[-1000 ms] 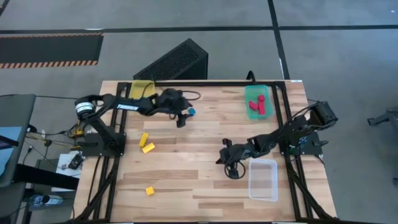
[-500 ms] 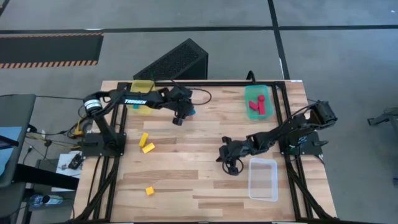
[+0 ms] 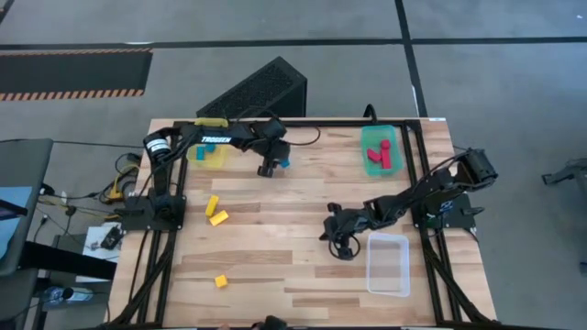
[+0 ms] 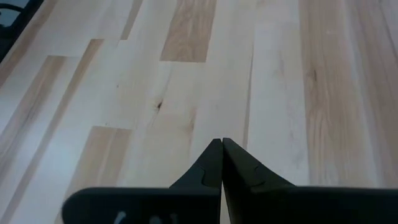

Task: Sort & place blocks by color
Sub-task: Put the blue block into the yellow bin

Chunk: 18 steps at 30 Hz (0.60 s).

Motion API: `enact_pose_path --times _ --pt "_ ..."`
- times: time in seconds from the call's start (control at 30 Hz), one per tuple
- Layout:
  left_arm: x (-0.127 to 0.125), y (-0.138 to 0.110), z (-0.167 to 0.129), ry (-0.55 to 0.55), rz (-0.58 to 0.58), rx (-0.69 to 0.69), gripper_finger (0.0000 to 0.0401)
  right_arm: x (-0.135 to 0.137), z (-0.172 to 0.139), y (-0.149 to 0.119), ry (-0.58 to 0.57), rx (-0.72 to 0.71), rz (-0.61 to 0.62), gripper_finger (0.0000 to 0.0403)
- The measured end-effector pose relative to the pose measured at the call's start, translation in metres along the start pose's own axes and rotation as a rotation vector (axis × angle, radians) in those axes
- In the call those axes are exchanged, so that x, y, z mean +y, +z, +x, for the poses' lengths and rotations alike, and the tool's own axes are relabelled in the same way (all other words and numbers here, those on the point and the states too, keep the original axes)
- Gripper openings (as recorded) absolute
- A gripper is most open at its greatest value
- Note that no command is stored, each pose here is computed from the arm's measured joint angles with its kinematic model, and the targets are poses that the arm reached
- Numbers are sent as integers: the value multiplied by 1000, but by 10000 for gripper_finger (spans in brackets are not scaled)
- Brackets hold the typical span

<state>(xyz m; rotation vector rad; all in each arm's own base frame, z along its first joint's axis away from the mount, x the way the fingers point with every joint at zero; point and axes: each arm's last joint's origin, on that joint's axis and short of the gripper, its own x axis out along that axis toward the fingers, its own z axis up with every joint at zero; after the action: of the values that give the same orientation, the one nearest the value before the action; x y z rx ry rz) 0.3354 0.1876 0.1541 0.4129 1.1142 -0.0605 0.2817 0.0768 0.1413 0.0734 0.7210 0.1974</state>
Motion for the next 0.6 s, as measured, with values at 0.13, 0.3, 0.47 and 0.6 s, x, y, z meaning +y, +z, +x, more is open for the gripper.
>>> enact_pose_path --times 0.13,0.3,0.47,0.6 --pt "5 6 -4 -19 -3 -16 174 0 0 0 -1 5 -2 22" --pt "13 17 -13 -20 -92 -67 174 0 0 -3 -5 26 -17 22" --pt "6 17 -13 -59 53 -44 174 -2 0 -2 -9 26 -13 22" --pt "3 16 -12 -81 93 -26 174 -2 0 -2 -10 28 -13 22"
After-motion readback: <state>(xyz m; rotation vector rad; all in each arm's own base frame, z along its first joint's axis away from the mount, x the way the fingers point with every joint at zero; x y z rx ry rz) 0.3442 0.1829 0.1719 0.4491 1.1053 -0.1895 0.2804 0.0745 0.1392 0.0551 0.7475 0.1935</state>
